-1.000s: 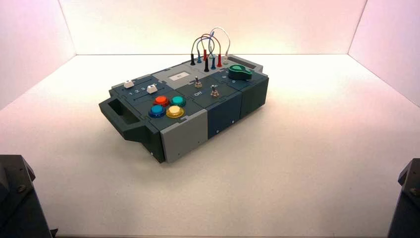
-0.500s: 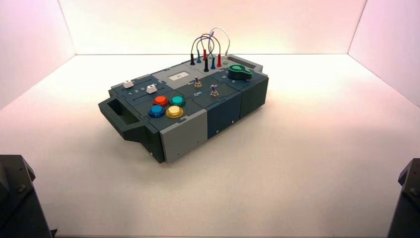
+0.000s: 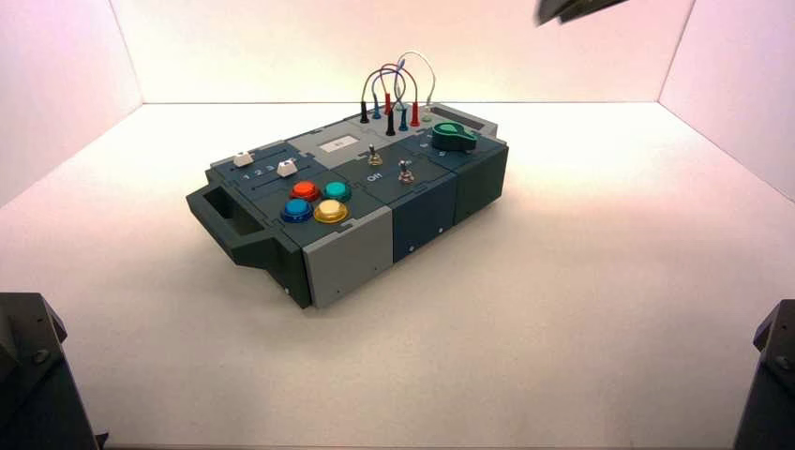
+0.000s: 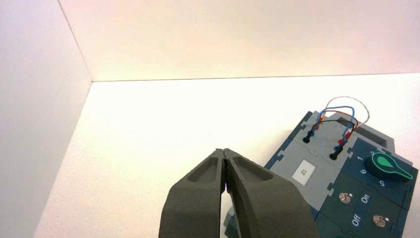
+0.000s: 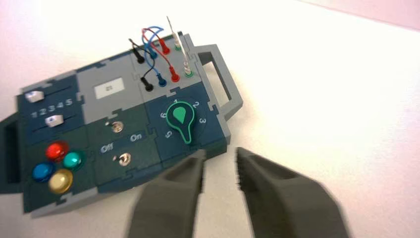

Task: Pull the white wire.

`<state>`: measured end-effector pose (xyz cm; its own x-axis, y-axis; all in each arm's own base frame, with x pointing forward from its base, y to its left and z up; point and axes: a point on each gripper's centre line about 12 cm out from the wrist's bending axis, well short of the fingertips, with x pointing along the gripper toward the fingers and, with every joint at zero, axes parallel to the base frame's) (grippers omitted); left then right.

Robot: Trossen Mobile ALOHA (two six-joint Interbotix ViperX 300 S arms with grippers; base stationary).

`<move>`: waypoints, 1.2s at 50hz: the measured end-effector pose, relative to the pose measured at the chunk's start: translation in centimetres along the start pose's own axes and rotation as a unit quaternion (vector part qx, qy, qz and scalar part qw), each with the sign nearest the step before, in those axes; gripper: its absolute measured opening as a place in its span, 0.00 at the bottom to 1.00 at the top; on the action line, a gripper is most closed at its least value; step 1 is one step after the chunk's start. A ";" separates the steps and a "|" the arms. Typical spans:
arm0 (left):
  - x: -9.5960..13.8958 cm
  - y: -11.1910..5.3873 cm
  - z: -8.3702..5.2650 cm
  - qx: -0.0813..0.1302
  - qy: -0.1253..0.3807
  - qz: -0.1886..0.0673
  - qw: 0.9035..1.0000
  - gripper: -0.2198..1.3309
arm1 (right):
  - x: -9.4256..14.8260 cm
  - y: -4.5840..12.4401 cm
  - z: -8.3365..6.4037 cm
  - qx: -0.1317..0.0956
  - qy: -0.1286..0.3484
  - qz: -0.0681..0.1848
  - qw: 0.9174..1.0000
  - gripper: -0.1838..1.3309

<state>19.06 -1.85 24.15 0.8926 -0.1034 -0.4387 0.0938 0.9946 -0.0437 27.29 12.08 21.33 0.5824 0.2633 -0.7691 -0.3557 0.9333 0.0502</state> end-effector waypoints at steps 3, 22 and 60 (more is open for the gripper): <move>0.0 0.0 0.0 0.000 -0.001 0.000 1.000 0.04 | 1.3 0.0 0.5 0.000 0.013 -0.001 1.000 0.70; -0.2 0.0 0.1 0.001 -0.005 -0.001 1.000 0.04 | 10.1 2.3 4.9 -0.019 0.062 0.010 0.998 0.67; 0.0 0.0 0.1 0.000 -0.005 0.000 1.000 0.04 | 17.6 3.0 7.4 -0.010 0.096 0.014 0.995 0.62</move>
<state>19.09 -1.87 24.28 0.8972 -0.1039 -0.4292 0.0945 0.9946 -0.0432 41.86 21.34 12.62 0.4218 0.2349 -0.8757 -0.3849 0.9209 0.0616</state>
